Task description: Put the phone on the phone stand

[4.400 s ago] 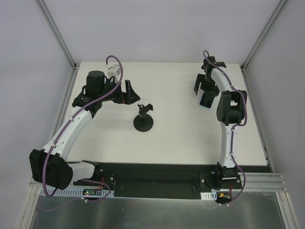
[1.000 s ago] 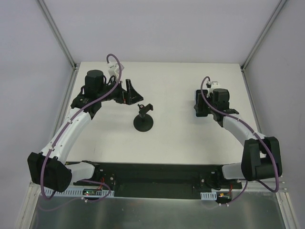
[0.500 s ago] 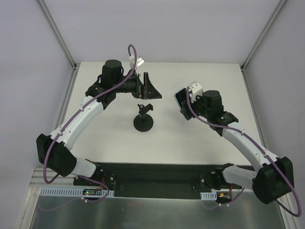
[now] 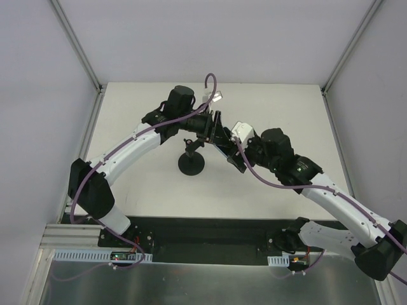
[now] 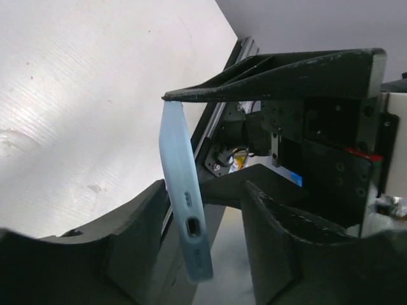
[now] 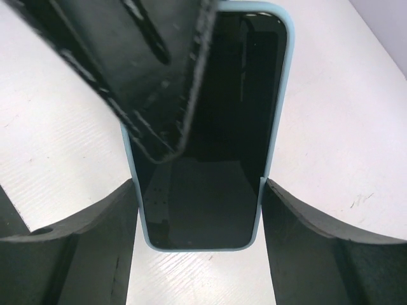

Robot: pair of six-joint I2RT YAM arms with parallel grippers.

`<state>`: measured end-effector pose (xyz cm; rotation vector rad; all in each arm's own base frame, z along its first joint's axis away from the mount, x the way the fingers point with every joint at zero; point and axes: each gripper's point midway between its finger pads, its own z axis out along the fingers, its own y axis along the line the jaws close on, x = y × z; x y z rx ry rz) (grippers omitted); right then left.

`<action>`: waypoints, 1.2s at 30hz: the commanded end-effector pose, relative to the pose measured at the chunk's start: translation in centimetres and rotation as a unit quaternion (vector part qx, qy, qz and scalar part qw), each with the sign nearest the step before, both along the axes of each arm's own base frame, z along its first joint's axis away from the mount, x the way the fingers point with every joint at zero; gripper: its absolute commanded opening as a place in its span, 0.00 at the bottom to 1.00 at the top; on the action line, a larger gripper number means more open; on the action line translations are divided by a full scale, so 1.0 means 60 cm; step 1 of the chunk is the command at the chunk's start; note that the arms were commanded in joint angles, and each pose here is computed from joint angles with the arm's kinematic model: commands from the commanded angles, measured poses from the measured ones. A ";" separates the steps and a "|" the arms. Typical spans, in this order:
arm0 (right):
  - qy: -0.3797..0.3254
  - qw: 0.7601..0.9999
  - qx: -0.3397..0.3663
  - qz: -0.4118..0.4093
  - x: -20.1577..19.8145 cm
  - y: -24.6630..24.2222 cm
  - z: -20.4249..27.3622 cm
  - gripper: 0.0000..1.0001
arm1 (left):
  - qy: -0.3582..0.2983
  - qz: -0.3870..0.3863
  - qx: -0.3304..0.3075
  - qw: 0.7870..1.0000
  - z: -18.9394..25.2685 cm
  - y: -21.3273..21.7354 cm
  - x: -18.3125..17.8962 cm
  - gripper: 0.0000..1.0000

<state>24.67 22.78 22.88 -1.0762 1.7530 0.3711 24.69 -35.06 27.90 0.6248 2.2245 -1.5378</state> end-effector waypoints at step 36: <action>0.127 0.783 0.595 0.130 -0.086 0.060 0.237 0.96 | -0.341 0.126 -0.206 0.909 0.228 0.122 -0.089 0.00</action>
